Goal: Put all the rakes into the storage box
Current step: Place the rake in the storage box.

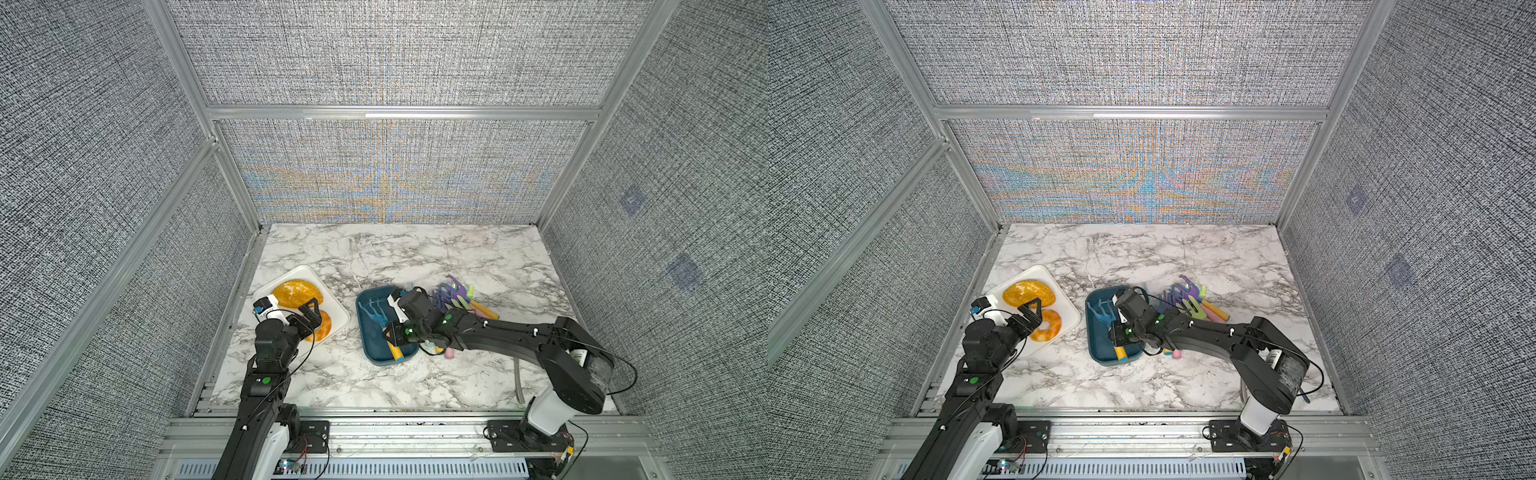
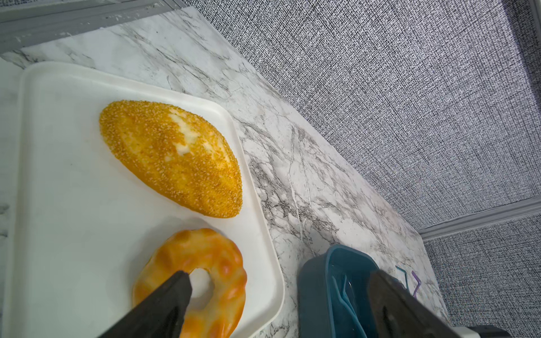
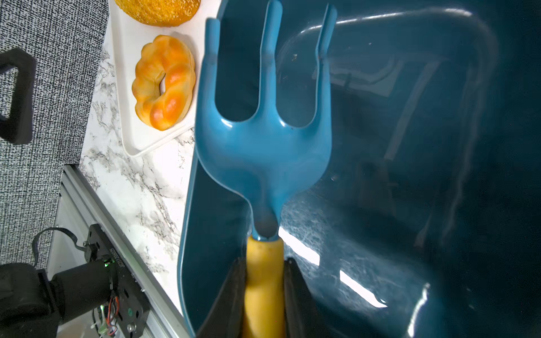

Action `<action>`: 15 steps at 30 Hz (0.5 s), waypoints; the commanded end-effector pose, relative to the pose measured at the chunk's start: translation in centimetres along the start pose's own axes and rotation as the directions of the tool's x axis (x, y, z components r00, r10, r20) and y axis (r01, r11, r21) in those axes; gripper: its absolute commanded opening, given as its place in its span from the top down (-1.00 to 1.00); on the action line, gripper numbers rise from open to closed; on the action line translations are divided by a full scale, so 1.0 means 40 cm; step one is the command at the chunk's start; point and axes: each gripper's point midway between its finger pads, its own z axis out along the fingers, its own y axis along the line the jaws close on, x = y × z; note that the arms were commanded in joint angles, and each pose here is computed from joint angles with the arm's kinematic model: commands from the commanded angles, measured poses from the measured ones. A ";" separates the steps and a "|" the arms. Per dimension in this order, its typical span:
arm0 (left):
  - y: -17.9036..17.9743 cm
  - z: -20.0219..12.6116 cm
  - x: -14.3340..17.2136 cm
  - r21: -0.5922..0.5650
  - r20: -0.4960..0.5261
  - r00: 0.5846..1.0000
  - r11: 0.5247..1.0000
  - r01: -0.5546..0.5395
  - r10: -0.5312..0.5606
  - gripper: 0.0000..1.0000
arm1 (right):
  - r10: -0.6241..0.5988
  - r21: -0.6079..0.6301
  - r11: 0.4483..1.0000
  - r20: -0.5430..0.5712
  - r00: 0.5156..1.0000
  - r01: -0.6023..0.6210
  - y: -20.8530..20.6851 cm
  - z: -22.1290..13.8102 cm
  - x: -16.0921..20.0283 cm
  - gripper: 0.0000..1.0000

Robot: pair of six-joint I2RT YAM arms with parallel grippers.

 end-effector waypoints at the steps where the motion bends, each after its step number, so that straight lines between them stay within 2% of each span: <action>1: -0.022 -0.001 -0.012 0.043 0.019 1.000 0.999 0.015 -0.016 -0.98 | 0.005 0.013 1.000 0.021 1.000 -0.005 0.004 0.009 -0.014 0.27; 4: -0.027 0.000 -0.007 0.057 0.009 1.000 0.998 0.019 -0.020 -0.98 | 0.001 0.032 0.999 0.040 0.999 -0.002 0.000 0.004 -0.026 0.13; 15: -0.060 0.010 0.017 0.107 -0.051 0.999 0.994 0.017 -0.012 -0.98 | -0.021 0.050 0.999 0.043 0.999 0.019 -0.012 0.022 -0.028 0.14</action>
